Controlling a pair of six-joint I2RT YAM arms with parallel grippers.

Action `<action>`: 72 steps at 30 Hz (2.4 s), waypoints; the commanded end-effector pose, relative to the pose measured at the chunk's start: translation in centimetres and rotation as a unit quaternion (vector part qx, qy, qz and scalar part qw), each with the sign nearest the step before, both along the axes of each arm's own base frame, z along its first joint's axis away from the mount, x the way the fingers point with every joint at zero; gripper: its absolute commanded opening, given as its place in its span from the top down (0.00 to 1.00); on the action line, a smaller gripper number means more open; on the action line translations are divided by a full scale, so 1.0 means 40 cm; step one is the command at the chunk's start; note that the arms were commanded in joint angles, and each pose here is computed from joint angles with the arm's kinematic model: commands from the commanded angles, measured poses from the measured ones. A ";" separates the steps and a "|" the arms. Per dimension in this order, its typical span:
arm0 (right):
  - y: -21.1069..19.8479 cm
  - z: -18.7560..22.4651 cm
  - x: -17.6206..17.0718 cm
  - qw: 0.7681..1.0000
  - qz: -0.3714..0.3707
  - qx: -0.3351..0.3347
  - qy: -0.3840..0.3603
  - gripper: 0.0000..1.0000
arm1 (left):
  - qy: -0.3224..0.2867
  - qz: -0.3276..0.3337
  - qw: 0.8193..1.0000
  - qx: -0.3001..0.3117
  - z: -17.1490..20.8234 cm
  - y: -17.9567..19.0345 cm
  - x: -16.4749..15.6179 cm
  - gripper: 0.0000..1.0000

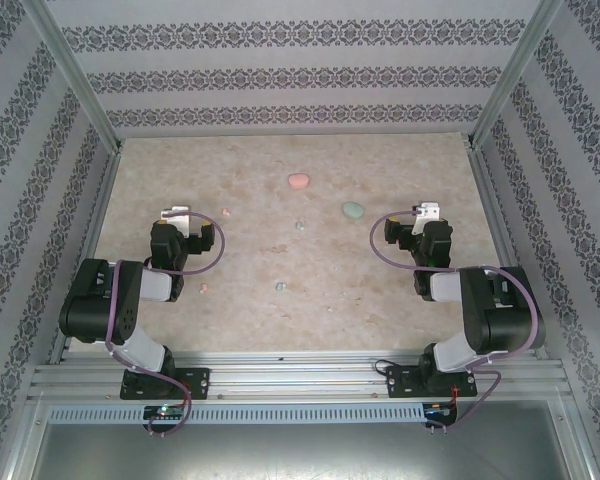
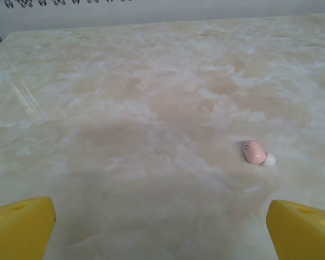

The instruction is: Insert wireless bluetooth earbuds into charging case

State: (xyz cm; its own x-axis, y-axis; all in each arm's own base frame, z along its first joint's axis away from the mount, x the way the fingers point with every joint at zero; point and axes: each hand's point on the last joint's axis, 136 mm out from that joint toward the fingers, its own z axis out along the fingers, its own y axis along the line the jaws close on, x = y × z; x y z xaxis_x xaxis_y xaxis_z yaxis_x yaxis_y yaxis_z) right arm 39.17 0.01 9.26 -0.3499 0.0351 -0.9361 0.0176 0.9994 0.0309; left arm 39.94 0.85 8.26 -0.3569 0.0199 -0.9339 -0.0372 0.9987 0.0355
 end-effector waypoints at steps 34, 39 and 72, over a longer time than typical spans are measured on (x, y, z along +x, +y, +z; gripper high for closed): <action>0.084 0.132 0.025 0.996 0.083 -0.012 0.021 0.02 | -0.027 0.007 0.999 -0.025 0.155 0.000 -0.032 0.00; 0.149 0.139 0.068 0.985 0.116 -0.023 0.124 0.02 | 0.046 -0.031 0.993 -0.100 0.182 -0.057 -0.021 0.00; 0.362 -0.088 0.216 0.899 0.014 -0.003 0.437 0.06 | 0.219 -0.170 0.931 -0.236 0.124 -0.297 -0.143 0.01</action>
State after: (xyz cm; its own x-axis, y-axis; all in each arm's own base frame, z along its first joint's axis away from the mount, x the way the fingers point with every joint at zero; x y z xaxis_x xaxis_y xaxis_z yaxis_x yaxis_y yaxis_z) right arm 47.60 14.01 5.89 -0.9345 0.1154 -0.3367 0.1119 0.9933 0.0299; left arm 35.27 -10.43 13.58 -0.7321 -0.1916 -0.6537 0.1806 0.8707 -0.4574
